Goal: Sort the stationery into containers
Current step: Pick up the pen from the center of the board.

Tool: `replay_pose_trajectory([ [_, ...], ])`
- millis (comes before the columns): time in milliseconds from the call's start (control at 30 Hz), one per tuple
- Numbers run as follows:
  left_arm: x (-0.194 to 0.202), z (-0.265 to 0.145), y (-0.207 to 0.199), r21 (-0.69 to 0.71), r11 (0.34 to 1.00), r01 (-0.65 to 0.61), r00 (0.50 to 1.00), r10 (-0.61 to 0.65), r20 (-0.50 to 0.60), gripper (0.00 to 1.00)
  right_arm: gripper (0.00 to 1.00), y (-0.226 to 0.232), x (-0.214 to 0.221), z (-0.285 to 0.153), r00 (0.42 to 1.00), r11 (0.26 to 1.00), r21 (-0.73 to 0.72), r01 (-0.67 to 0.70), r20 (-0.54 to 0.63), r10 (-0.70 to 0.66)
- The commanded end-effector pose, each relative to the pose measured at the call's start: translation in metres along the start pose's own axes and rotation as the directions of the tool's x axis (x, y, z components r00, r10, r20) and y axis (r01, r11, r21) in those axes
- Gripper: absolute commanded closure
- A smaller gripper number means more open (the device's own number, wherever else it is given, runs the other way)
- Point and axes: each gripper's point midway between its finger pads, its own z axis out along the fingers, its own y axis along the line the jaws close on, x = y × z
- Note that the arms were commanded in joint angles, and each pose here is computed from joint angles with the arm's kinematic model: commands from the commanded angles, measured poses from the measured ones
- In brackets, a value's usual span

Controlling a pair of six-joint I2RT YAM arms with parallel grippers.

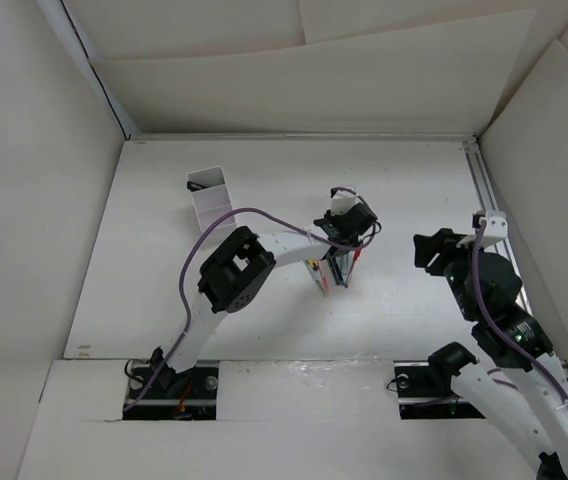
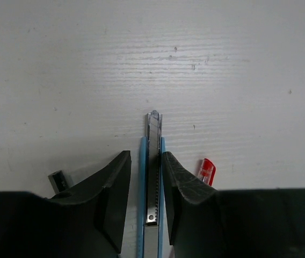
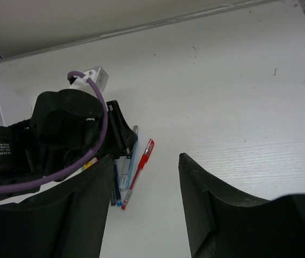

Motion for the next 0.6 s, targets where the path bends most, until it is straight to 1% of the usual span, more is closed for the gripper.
replay_pose_trajectory([
  [0,-0.011,-0.005,-0.003,-0.019,1.0,-0.018,0.999,0.018,0.027,0.74,0.43,0.005,-0.008,-0.002,1.0,1.0,-0.029,0.004,0.021,-0.003],
  [200,0.002,0.004,-0.006,-0.002,0.999,-0.035,0.999,0.035,-0.005,0.74,0.43,0.011,-0.006,0.0,1.0,0.998,-0.063,0.0,0.021,0.001],
  [300,0.011,0.009,-0.003,-0.005,0.999,-0.053,0.998,0.053,-0.025,0.76,0.43,0.012,-0.008,0.0,1.0,0.998,-0.066,-0.002,0.029,0.004],
  [433,0.016,0.007,-0.005,-0.004,0.997,-0.073,0.997,0.073,-0.033,0.76,0.43,0.014,-0.01,0.0,0.999,0.997,-0.078,-0.006,0.035,0.008],
  [533,0.014,0.009,-0.005,-0.015,0.997,-0.075,0.997,0.075,-0.028,0.92,0.43,0.015,-0.008,0.002,1.0,0.997,-0.075,-0.003,0.027,0.005],
  [567,0.017,0.012,0.003,-0.048,0.995,-0.088,0.996,0.087,-0.026,0.96,0.43,0.015,-0.008,0.002,1.0,0.997,-0.075,-0.003,0.027,0.005],
])
